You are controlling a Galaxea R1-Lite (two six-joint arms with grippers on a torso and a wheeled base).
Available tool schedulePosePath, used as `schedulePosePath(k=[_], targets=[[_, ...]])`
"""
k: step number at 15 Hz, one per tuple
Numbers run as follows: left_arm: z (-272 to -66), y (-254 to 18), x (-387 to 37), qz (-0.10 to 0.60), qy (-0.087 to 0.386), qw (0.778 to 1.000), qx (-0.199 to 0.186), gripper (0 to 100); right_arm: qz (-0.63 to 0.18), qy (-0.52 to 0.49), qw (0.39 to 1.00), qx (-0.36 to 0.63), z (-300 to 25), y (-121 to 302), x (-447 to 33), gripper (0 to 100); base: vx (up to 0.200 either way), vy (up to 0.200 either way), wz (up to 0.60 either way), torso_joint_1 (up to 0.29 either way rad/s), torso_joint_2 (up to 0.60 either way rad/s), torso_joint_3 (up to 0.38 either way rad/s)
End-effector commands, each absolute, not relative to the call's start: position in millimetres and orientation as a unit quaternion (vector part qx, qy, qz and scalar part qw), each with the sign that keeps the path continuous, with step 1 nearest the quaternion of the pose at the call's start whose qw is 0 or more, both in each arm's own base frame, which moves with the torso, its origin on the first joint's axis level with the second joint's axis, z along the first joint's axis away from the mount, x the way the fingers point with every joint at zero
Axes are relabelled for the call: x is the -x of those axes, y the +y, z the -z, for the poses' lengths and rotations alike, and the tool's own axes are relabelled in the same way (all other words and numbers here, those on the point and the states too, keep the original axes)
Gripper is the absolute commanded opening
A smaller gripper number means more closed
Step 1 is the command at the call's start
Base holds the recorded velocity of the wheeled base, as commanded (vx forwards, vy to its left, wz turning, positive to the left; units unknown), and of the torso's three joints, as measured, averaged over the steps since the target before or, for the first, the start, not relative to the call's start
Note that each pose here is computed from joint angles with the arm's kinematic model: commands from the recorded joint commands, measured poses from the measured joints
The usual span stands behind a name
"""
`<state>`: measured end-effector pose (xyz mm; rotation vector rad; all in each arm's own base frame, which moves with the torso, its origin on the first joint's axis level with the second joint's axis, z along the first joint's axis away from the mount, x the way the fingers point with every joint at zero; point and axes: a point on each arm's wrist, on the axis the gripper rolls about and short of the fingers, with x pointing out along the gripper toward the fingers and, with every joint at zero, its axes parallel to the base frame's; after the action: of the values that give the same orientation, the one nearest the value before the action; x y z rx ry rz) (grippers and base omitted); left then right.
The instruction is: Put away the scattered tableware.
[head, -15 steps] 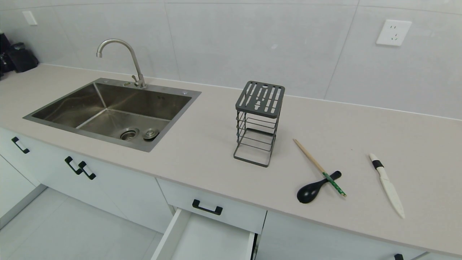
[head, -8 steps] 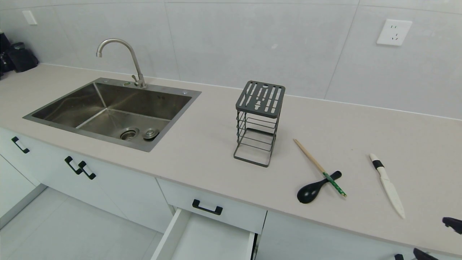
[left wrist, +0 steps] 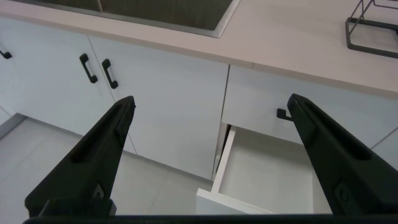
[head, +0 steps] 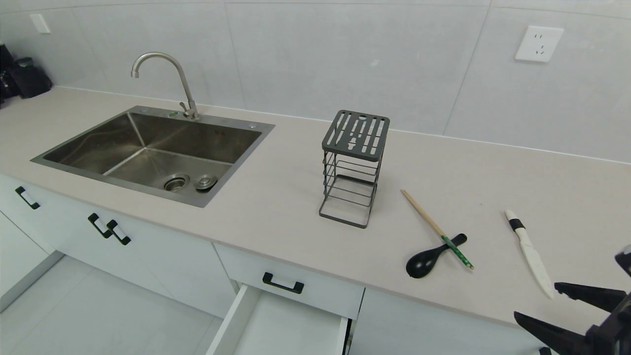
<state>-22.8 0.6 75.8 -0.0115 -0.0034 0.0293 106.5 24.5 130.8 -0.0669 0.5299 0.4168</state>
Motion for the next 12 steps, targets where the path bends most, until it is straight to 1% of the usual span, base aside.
schedulePosePath(k=[1,3,7,10,12], targets=[[-75.8,0.6,22.8,-0.015,-0.002,1.0,0.006,100,-0.203,0.29,0.935,0.034,-122.8,26.2,-118.4,100,0.0,0.0,0.0,0.0,0.0,0.0],[-76.0,0.6,22.8,-0.015,-0.002,1.0,0.008,100,-0.204,0.289,0.935,0.038,-118.5,29.4,-136.5,100,0.0,0.0,0.0,0.0,0.0,0.0],[-76.2,0.6,22.9,-0.015,-0.002,1.0,0.011,100,-0.202,0.288,0.935,0.048,-99.0,36.2,-177.4,100,0.0,0.0,0.0,0.0,0.0,0.0],[-76.4,0.6,22.9,-0.015,-0.003,1.0,0.011,100,-0.187,0.297,0.935,0.054,-81.6,39.7,-197.9,100,0.0,0.0,0.0,0.0,0.0,0.0],[-76.4,0.6,22.9,-0.015,-0.003,1.0,0.011,100,-0.187,0.3,0.934,0.054,-77.1,41.2,-206.4,100,0.0,0.0,0.0,0.0,0.0,0.0]])
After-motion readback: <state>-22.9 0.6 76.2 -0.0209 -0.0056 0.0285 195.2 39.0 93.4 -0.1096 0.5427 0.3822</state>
